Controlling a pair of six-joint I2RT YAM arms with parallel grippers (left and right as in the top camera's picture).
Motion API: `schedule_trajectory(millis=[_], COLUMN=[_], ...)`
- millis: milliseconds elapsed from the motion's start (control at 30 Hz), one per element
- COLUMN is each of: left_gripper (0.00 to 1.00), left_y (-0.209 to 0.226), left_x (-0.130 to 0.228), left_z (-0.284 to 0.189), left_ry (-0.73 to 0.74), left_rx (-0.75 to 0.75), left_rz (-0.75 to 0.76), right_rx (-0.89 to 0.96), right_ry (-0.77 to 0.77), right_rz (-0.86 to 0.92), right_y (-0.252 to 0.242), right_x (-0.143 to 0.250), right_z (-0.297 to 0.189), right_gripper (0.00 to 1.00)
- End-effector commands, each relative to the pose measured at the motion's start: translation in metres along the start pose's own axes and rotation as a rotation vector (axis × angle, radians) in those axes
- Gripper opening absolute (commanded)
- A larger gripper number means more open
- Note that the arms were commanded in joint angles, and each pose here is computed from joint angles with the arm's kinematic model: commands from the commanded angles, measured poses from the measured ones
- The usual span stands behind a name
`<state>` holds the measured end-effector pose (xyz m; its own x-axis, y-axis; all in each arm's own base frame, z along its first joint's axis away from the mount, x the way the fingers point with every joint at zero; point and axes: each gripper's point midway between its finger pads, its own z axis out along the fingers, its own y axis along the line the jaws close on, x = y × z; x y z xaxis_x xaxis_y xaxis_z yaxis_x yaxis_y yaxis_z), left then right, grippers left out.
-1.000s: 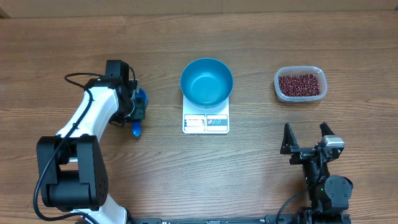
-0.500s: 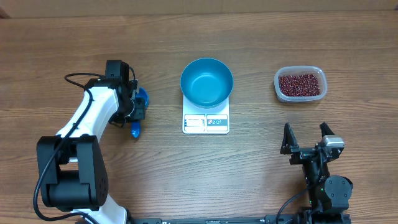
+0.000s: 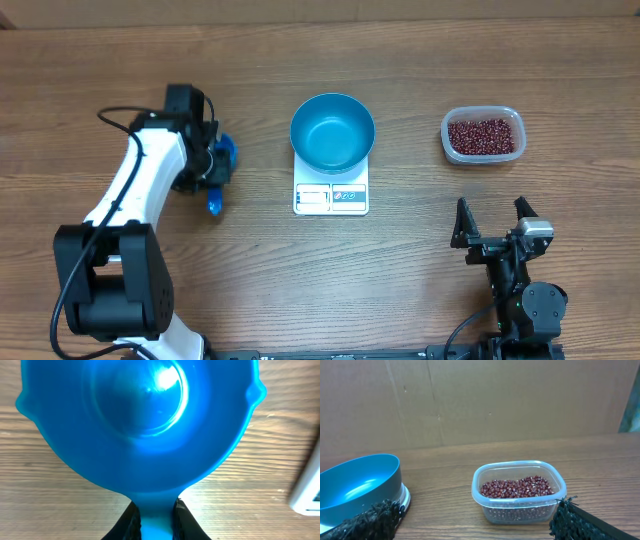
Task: Scoop item into bowl and weigh 150g on scale
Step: 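Lift the blue cup with the left gripper toward the scale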
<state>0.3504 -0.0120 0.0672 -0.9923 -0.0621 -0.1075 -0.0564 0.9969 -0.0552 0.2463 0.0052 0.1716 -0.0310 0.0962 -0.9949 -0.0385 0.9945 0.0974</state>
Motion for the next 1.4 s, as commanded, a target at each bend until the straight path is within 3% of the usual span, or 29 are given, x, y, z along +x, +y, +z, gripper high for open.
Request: schedule_trajectory(millis=[0, 200, 400, 500, 600, 767, 1000, 1367], left_gripper=[0.04, 0.04, 0.04, 0.04, 0.04, 0.04, 0.04, 0.04], left_y=[-0.002, -0.015, -0.048, -0.066, -0.086, -0.112, -0.155, -0.205], left_x=[-0.029, -0.041, -0.046, -0.039, -0.031, -0.022, -0.002, 0.03], left_z=[-0.059, -0.124, -0.188, -0.209, -0.221, -0.22, -0.211, -0.206], left_ry=[-0.143, -0.232, -0.301, -0.261, -0.211, -0.173, -0.14, -0.188], left_rx=[0.008, 0.083, 0.322, 0.471, 0.572, 0.581, 0.504, 0.417], left_rz=[-0.018, -0.141, -0.391, -0.593, -0.635, -0.61, -0.721, -0.799], right_rx=[0.001, 0.001, 0.001, 0.001, 0.001, 0.001, 0.001, 0.001], right_ry=[-0.005, -0.005, -0.005, -0.005, -0.005, -0.005, -0.005, -0.005], right_rz=[-0.001, -0.001, -0.001, -0.001, -0.001, -0.001, -0.001, -0.001], right_y=[-0.001, -0.001, -0.001, -0.001, -0.001, -0.001, -0.001, -0.001], right_x=[0.002, 0.002, 0.002, 0.002, 0.002, 0.002, 0.002, 0.002], right_z=[0.0, 0.0, 0.0, 0.0, 0.0, 0.0, 0.0, 0.0], right_gripper=[1.0, 1.0, 1.0, 1.0, 1.0, 1.0, 1.0, 1.0])
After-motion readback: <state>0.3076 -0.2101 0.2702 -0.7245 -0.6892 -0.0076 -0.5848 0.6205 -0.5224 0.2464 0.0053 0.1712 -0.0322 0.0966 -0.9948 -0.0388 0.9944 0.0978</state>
